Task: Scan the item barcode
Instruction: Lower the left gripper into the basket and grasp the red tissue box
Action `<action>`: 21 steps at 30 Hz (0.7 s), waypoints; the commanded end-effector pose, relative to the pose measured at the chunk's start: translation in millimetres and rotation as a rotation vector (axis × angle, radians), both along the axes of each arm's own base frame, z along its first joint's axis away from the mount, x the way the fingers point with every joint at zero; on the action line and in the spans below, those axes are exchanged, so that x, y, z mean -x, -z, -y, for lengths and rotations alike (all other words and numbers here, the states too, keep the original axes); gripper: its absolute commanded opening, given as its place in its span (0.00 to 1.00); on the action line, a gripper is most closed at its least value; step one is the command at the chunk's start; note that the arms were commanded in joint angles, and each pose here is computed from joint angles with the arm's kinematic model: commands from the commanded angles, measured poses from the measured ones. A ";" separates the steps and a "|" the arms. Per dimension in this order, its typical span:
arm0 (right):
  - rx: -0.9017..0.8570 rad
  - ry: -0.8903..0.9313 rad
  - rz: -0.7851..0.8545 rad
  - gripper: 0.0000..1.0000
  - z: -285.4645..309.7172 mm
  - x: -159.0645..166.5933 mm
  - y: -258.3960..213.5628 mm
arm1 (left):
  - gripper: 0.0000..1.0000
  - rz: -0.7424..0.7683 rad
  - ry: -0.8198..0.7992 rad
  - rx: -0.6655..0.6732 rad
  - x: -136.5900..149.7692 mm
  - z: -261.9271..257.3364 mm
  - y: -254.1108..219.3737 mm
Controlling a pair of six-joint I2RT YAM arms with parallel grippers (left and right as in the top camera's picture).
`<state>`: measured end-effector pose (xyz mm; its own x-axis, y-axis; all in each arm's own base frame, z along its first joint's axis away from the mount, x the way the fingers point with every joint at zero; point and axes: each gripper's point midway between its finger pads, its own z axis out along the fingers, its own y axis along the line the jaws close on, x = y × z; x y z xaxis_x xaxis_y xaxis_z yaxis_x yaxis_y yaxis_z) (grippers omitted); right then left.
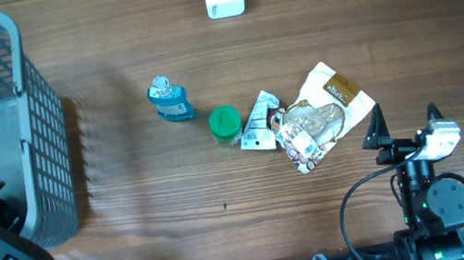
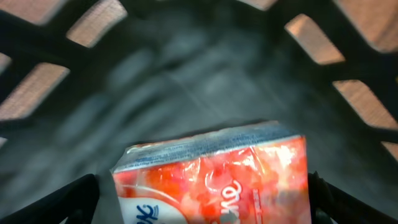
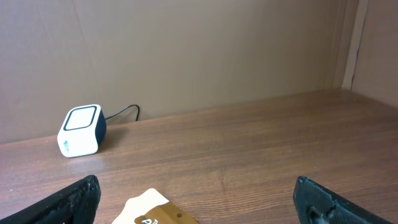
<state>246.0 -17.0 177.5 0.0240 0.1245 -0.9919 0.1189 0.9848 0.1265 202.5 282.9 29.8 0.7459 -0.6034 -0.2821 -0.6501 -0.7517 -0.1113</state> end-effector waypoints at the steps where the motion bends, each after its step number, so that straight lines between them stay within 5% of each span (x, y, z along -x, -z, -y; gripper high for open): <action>1: 0.017 -0.012 0.006 1.00 -1.9 0.0 -1.7 | 0.86 -0.014 -0.016 0.066 10.2 7.9 12.0; 4: 0.017 -0.012 0.006 1.00 -1.9 0.0 -1.7 | 0.73 -0.020 -0.015 0.072 11.3 9.5 12.1; 21: 0.017 -0.012 0.006 1.00 -1.9 0.0 -1.7 | 0.76 0.011 0.084 0.171 4.4 25.5 15.3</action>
